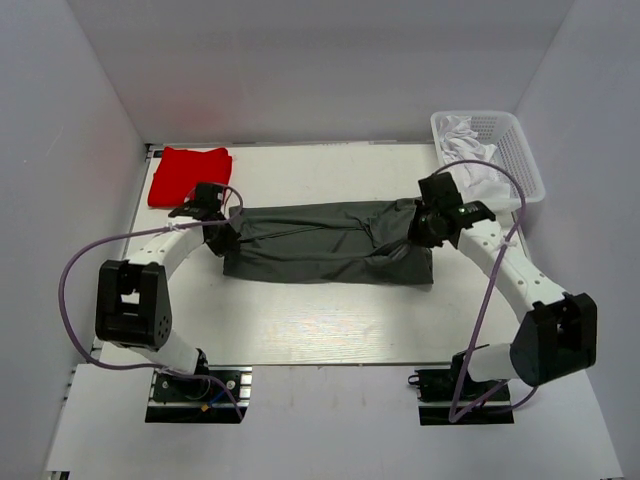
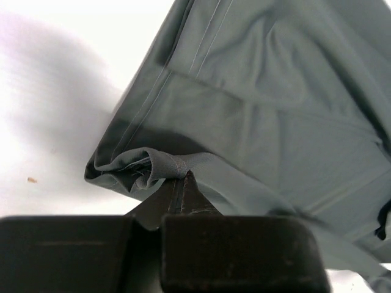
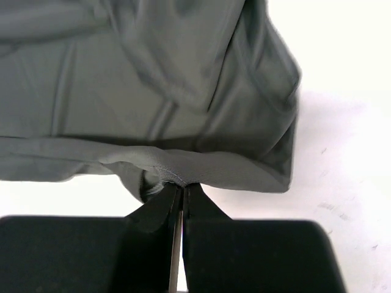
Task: Fold and stack the t-shirts
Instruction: Fold the other side of the tshirt into a rectangle, then rotate the tshirt 90 degrees
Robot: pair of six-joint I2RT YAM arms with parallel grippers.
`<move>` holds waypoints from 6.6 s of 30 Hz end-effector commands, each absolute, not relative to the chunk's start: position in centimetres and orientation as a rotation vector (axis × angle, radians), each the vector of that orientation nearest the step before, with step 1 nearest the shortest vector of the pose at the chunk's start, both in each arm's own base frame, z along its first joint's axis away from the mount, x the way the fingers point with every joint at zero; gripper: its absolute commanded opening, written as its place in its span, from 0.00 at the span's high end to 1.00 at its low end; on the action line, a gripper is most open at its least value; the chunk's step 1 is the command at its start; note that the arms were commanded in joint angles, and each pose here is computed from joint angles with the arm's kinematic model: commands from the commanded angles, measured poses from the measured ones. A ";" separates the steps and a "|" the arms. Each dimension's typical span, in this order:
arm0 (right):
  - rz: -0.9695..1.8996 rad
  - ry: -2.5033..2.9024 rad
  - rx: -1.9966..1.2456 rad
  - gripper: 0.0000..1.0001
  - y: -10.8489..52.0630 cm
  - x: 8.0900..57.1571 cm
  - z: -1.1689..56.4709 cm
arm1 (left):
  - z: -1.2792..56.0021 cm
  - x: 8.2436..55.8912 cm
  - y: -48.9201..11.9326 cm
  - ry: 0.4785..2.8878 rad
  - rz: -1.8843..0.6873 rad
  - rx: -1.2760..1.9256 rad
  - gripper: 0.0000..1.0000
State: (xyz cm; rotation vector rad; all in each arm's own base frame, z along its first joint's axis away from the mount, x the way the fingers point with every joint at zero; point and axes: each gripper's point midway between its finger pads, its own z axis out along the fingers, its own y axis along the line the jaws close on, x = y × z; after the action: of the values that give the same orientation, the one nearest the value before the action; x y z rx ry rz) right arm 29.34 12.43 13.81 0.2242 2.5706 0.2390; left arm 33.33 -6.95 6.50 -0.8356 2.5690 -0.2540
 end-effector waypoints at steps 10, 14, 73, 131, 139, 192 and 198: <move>0.281 2.489 0.186 1.00 11.1 37.3 16.3 | 9.3 38.0 -6.7 2.515 -0.261 -0.751 1.00; 0.318 2.474 0.150 1.00 11.5 39.2 16.6 | 9.3 39.6 -6.5 2.511 -0.231 -0.746 1.00; 0.968 2.399 -0.080 0.10 22.6 48.4 10.7 | 10.0 44.4 -12.1 2.511 -0.593 -0.379 0.00; 0.631 2.699 0.028 0.10 17.4 45.9 2.5 | 0.9 14.6 -14.9 3.139 -0.845 -0.556 0.00; 0.860 2.594 -0.152 0.10 28.6 52.3 3.7 | 5.6 8.4 -18.4 3.171 -1.245 -0.549 0.00; 0.171 2.798 0.189 0.10 27.2 46.3 -1.5 | 12.2 27.4 -9.7 2.582 -0.316 -0.623 0.00; 0.641 2.500 -0.057 0.10 28.7 54.5 7.9 | 11.9 28.4 -12.9 2.636 -0.478 -0.389 0.00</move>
State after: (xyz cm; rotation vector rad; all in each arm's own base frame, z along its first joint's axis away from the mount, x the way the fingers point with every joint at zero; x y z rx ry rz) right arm 52.91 28.22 4.22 0.1246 2.6036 0.4491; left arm 27.08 -10.36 10.13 -0.5688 2.6736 -0.3192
